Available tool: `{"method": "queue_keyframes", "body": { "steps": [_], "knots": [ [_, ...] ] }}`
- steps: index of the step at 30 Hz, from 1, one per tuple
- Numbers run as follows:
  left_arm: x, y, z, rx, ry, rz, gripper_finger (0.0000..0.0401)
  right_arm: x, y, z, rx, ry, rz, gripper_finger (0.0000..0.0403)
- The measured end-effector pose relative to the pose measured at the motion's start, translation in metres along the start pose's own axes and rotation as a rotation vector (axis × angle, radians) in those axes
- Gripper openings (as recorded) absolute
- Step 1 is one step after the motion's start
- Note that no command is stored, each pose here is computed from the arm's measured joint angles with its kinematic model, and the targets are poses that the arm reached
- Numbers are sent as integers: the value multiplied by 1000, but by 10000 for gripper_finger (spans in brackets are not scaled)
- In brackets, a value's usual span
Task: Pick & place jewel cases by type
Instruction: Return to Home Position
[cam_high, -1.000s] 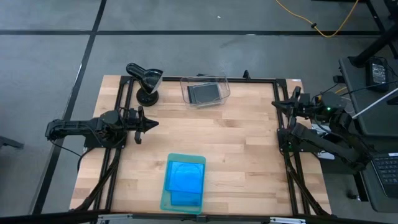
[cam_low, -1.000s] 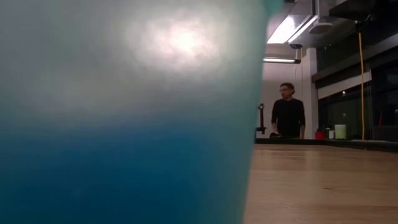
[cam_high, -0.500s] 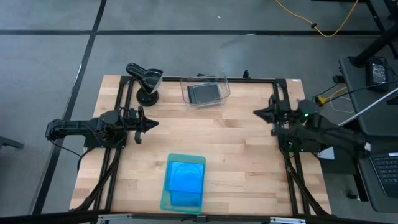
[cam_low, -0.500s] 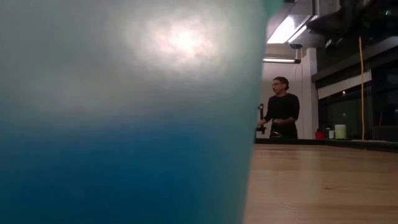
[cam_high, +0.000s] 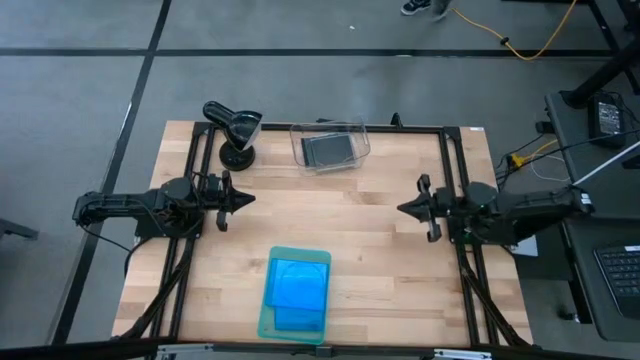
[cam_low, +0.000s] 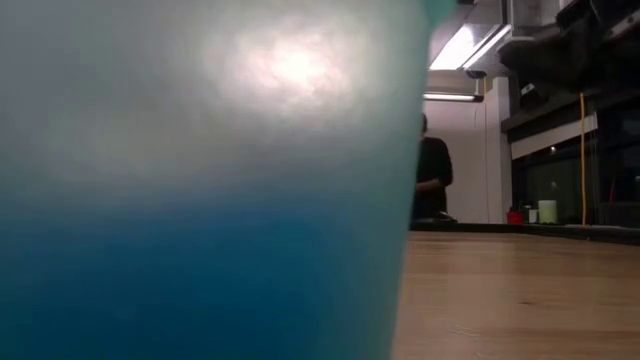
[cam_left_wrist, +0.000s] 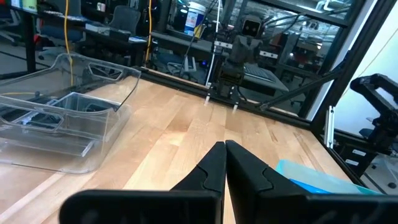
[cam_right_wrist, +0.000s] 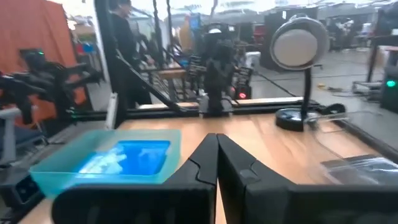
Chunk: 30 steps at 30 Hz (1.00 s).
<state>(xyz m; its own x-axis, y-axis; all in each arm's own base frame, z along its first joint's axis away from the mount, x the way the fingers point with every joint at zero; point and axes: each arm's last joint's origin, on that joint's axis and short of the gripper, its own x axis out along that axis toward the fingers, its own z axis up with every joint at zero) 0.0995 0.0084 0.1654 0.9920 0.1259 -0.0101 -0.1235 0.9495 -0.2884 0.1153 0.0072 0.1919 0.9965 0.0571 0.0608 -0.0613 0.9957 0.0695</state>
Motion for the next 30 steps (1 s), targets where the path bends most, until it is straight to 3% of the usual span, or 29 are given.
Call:
{"method": "queue_keyframes", "body": {
  "steps": [6, 10, 18, 23, 27, 30],
  "knots": [
    [0, 0, 0, 0, 0, 0, 6, -7, 2, -10, 4, -79, 33, 7],
    [0, 0, 0, 0, 0, -1, 6, -8, 2, -18, -30, 1, 39, 7],
    [0, 0, 0, 0, -1, 0, 6, -11, 7, -35, -62, 185, 242, 7],
    [0, 0, 0, 0, -1, 0, 6, -10, 6, -36, -48, 198, 222, 7],
    [0, 0, 0, 0, -1, -1, 6, -10, 5, -37, 133, 218, 166, 11],
    [0, 0, 0, 0, 0, 0, 6, -10, 5, -37, 122, 217, 170, 18]
  ]
}}
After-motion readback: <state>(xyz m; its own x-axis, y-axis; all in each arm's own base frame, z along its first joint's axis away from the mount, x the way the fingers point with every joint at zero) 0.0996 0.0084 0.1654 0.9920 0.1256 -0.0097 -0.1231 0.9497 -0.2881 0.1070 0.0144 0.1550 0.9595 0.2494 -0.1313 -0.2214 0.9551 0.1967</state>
